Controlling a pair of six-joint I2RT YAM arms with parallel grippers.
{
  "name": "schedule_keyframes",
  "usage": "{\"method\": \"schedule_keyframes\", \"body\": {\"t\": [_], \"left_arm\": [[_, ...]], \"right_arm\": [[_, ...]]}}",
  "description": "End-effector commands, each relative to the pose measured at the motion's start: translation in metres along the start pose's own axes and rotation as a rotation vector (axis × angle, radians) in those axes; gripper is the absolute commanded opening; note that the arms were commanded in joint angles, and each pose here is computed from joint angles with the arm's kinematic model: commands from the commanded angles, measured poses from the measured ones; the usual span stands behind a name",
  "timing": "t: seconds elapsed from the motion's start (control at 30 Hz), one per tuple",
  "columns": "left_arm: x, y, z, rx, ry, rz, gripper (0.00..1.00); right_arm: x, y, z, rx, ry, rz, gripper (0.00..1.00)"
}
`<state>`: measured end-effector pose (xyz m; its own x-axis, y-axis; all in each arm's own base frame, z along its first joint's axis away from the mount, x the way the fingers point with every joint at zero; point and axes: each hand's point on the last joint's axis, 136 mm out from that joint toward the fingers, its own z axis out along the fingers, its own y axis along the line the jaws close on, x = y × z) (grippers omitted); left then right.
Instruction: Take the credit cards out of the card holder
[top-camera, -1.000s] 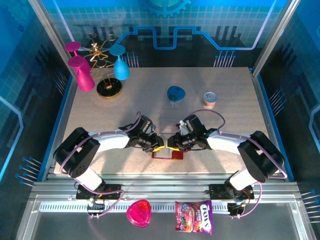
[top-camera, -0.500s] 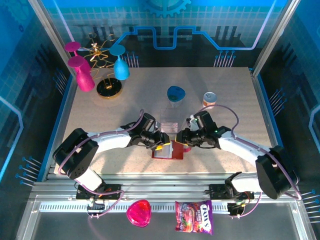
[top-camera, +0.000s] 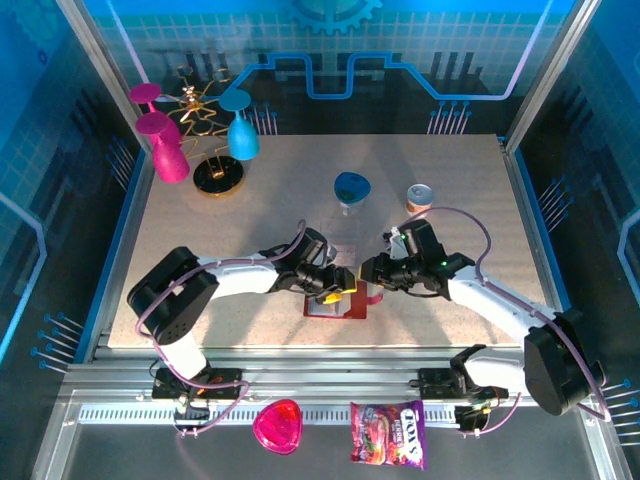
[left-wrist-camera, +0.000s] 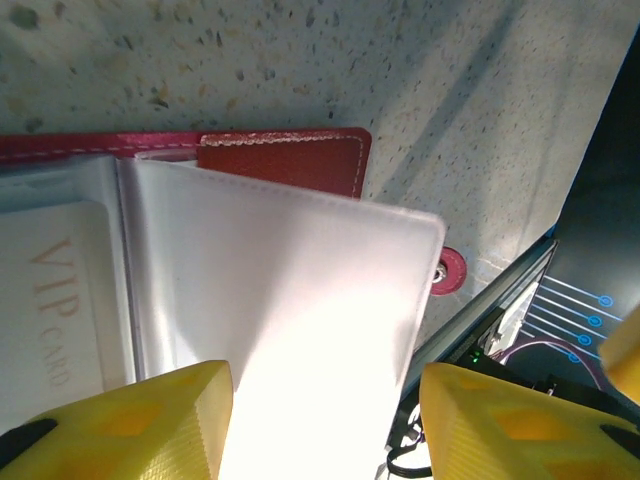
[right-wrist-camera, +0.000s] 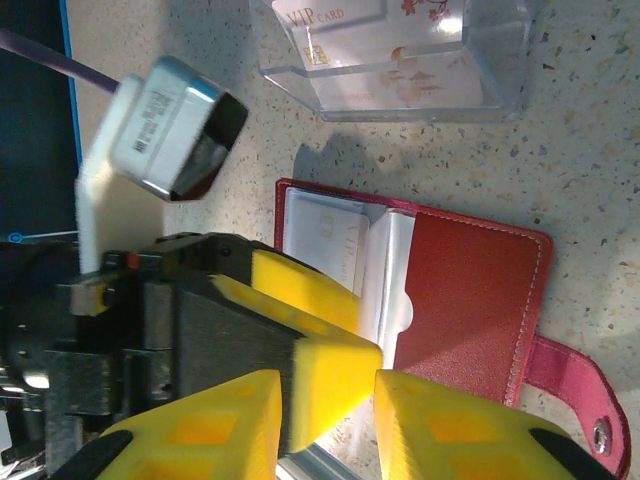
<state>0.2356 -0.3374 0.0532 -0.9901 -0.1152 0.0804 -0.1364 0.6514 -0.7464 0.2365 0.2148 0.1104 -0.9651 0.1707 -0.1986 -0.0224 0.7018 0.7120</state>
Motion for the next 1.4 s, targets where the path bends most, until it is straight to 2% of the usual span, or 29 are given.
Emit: {"method": "schedule_keyframes", "body": {"t": [0.0,0.4,0.8,1.03,1.37], "left_arm": [[0.0,-0.018,0.006,0.049,0.022,0.007,0.53],[-0.007,-0.022,-0.011,0.043,-0.044,0.027,0.55],[-0.026,-0.001,-0.057,0.024,-0.181,-0.014,0.54],[-0.031,0.016,-0.073,0.008,-0.222,-0.045,0.54],[-0.031,0.019,-0.076,0.005,-0.228,-0.053,0.54]], "right_arm": [[0.006,-0.012,-0.003,0.027,0.009,0.016,0.3],[0.008,-0.014,0.0,0.02,0.02,0.029,0.31],[0.023,-0.02,0.027,0.009,0.122,0.053,0.3],[0.039,-0.036,0.046,0.089,0.199,0.047,0.31],[0.043,-0.056,0.057,0.173,0.242,0.037,0.34]]}}
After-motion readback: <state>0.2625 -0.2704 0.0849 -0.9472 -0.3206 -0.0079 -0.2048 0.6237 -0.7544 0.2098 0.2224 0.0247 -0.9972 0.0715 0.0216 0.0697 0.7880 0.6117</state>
